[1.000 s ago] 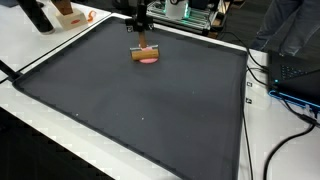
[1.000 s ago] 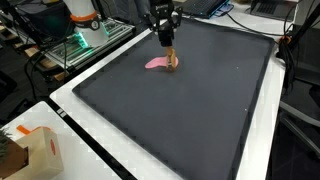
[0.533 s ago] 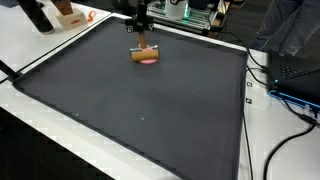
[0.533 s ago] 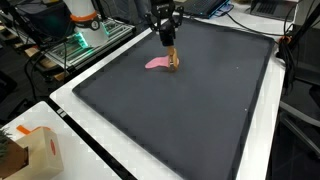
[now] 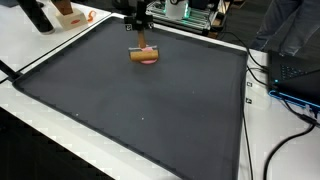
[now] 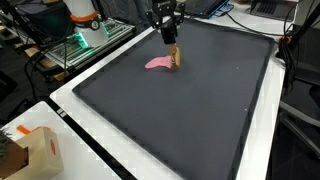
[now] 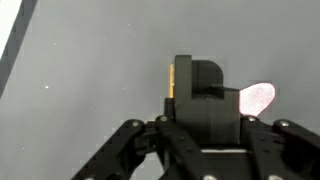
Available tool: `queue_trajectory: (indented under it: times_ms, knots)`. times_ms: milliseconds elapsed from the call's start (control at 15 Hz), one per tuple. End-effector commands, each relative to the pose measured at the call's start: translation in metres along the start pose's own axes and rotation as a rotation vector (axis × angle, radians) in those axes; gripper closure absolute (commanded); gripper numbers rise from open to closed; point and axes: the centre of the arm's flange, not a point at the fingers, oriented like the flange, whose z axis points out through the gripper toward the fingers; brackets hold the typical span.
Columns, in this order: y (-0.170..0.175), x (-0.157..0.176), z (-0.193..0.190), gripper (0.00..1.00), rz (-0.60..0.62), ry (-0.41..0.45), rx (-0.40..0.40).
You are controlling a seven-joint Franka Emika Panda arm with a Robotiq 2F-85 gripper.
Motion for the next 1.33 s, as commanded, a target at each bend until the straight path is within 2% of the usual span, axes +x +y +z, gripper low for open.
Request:
queue_trajectory:
  times_ms: [0, 333, 667, 733, 1267]
  knots:
    - [-0.003, -0.002, -0.028, 0.76, 0.033, -0.035, -0.049]
    - [0.006, -0.007, -0.06, 0.76, 0.103, -0.056, -0.068]
    - [0.009, -0.013, -0.083, 0.76, 0.248, -0.07, 0.017]
    - [0.007, -0.013, -0.065, 0.51, 0.2, -0.057, -0.003]
    - [0.008, -0.015, -0.073, 0.51, 0.237, -0.066, 0.012]
